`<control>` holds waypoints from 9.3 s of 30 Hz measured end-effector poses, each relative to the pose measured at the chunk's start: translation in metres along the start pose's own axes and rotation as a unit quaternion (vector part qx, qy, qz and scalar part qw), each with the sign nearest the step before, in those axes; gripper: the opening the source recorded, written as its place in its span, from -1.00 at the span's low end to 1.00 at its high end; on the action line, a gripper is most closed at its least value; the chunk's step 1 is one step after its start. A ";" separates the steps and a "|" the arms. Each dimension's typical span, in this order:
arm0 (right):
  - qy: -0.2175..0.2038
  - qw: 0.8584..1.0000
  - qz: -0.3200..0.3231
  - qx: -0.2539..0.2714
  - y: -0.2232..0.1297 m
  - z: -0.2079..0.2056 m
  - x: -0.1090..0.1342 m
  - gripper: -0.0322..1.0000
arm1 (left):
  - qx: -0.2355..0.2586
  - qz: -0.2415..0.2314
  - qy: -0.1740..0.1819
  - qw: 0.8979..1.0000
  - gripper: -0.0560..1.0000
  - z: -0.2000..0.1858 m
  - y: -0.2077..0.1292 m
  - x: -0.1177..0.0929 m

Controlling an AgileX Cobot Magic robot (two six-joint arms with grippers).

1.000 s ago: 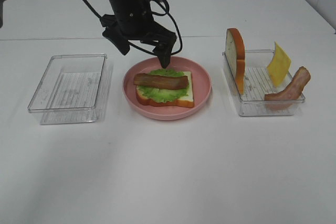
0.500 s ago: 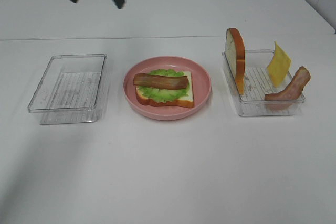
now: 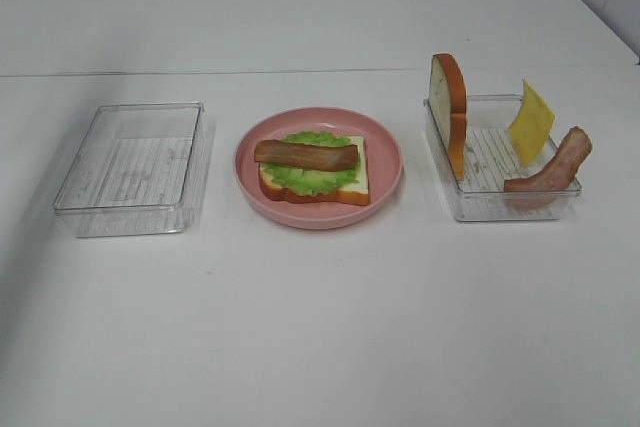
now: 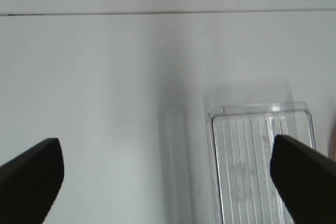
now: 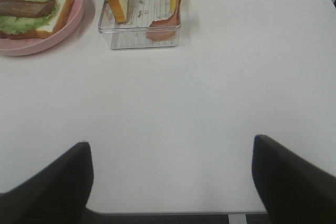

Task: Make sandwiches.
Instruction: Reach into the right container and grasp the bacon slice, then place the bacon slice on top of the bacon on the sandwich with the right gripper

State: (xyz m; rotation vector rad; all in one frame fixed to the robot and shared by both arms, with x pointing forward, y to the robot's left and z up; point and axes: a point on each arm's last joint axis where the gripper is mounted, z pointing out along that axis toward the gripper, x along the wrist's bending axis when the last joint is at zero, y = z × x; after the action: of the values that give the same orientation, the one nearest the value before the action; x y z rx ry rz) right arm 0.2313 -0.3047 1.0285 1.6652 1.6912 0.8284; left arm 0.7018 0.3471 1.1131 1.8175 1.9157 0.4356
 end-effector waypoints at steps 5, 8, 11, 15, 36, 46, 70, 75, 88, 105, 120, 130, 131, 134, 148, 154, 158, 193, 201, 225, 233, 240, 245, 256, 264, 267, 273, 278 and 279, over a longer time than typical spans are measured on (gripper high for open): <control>0.000 1.000 0.000 0.000 0.000 0.000 0.000 0.62 | 0.027 0.017 -0.002 1.000 0.98 -0.038 -0.034 -0.007; 0.000 1.000 0.000 0.000 0.000 0.000 0.000 0.62 | 0.054 0.025 -0.003 0.998 0.98 -0.060 -0.070 -0.012; 0.000 1.000 0.000 0.000 0.000 0.000 0.000 0.62 | 0.067 0.026 -0.004 0.997 0.98 -0.083 -0.109 -0.016; 0.000 1.000 0.000 0.000 0.000 0.000 0.000 0.62 | 0.036 0.030 0.008 0.999 0.98 -0.124 -0.180 -0.023; 0.000 1.000 0.000 0.000 0.000 0.000 0.000 0.62 | -0.197 0.056 0.031 0.978 0.98 -0.188 -0.410 -0.039; 0.000 1.000 0.000 0.000 0.000 0.000 0.000 0.62 | -0.271 0.065 0.035 0.960 0.98 -0.198 -0.433 -0.041; 0.000 1.000 0.000 0.000 0.000 0.000 0.000 0.62 | -0.273 0.049 0.014 0.961 0.98 -0.198 -0.433 -0.041; 0.000 1.000 0.000 0.000 0.000 0.000 0.000 0.62 | -0.273 0.049 0.014 0.961 0.98 -0.198 -0.433 -0.041; 0.040 0.983 0.007 0.177 0.083 0.034 0.015 0.59 | -0.273 0.048 0.014 0.961 0.98 -0.198 -0.433 -0.041; 0.029 0.952 0.023 0.304 0.183 0.187 0.029 0.96 | -0.273 0.048 0.014 0.961 0.98 -0.198 -0.433 -0.041; 0.017 0.928 0.027 0.372 0.225 0.291 0.008 0.97 | -0.273 0.048 0.014 0.961 0.98 -0.198 -0.433 -0.041; 0.026 0.917 0.046 0.396 0.213 0.325 -0.022 0.97 | -0.273 0.048 0.014 0.961 0.98 -0.198 -0.433 -0.041; 0.026 0.917 0.046 0.396 0.213 0.325 -0.022 0.97 | -0.273 0.048 0.014 0.961 0.98 -0.198 -0.433 -0.041; 0.032 0.916 0.044 0.398 0.208 0.336 -0.022 0.97 | -0.273 0.048 0.014 0.961 0.98 -0.198 -0.433 -0.041; 0.037 0.905 0.054 0.421 0.178 0.378 -0.022 0.90 | -0.273 0.048 0.014 0.961 0.98 -0.198 -0.433 -0.041; 0.038 0.902 0.056 0.426 0.174 0.381 -0.022 0.76 | -0.273 0.048 0.014 0.961 0.98 -0.198 -0.433 -0.041; 0.038 0.902 0.056 0.426 0.174 0.381 -0.022 0.48 | -0.273 0.048 0.014 0.961 0.98 -0.198 -0.433 -0.041; 0.041 0.894 0.059 0.442 0.173 0.379 -0.021 -0.91 | -0.273 0.048 0.014 0.961 0.98 -0.198 -0.433 -0.041; 0.039 0.891 0.069 0.447 0.188 0.353 -0.020 -0.91 | -0.273 0.048 0.014 0.961 0.98 -0.198 -0.433 -0.041; 0.302 0.907 0.106 0.273 0.275 0.221 0.085 -0.91 | -0.273 0.047 0.012 0.961 0.98 -0.198 -0.433 -0.041; 0.343 0.894 0.074 0.280 0.260 0.244 0.153 -0.91 | -0.273 0.047 0.011 0.961 0.98 -0.198 -0.433 -0.041; 0.367 0.885 0.068 0.277 0.263 0.284 0.196 -0.91 | -0.273 0.047 0.010 0.961 0.98 -0.198 -0.433 -0.041; 0.380 0.879 0.066 0.282 0.263 0.310 0.220 -0.91 | -0.273 0.047 0.010 0.961 0.98 -0.198 -0.433 -0.041; 0.370 0.871 0.087 0.310 0.243 0.362 0.235 -0.91 | -0.273 0.047 0.010 0.961 0.98 -0.198 -0.433 -0.041; 0.362 0.866 0.102 0.331 0.225 0.384 0.237 -0.91 | -0.273 0.047 0.010 0.961 0.98 -0.198 -0.433 -0.041; 0.358 0.865 0.102 0.337 0.219 0.390 0.238 -0.91 | -0.273 0.047 0.010 0.961 0.98 -0.198 -0.433 -0.041; 0.342 0.869 0.082 0.347 0.211 0.397 0.235 -0.91 | -0.273 0.047 0.010 0.961 0.98 -0.198 -0.433 -0.041; 0.310 0.882 0.054 0.351 0.207 0.401 0.229 -0.91 | -0.273 0.047 0.010 0.961 0.98 -0.198 -0.433 -0.041; 0.296 0.886 0.046 0.354 0.206 0.402 0.227 -0.91 | -0.273 0.047 0.010 0.961 0.98 -0.198 -0.433 -0.041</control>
State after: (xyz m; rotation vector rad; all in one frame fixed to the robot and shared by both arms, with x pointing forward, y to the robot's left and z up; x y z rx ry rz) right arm 0.6712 -0.0711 0.9447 2.1070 2.5852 0.8803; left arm 0.2302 0.2895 1.0576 1.5354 1.5200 0.9157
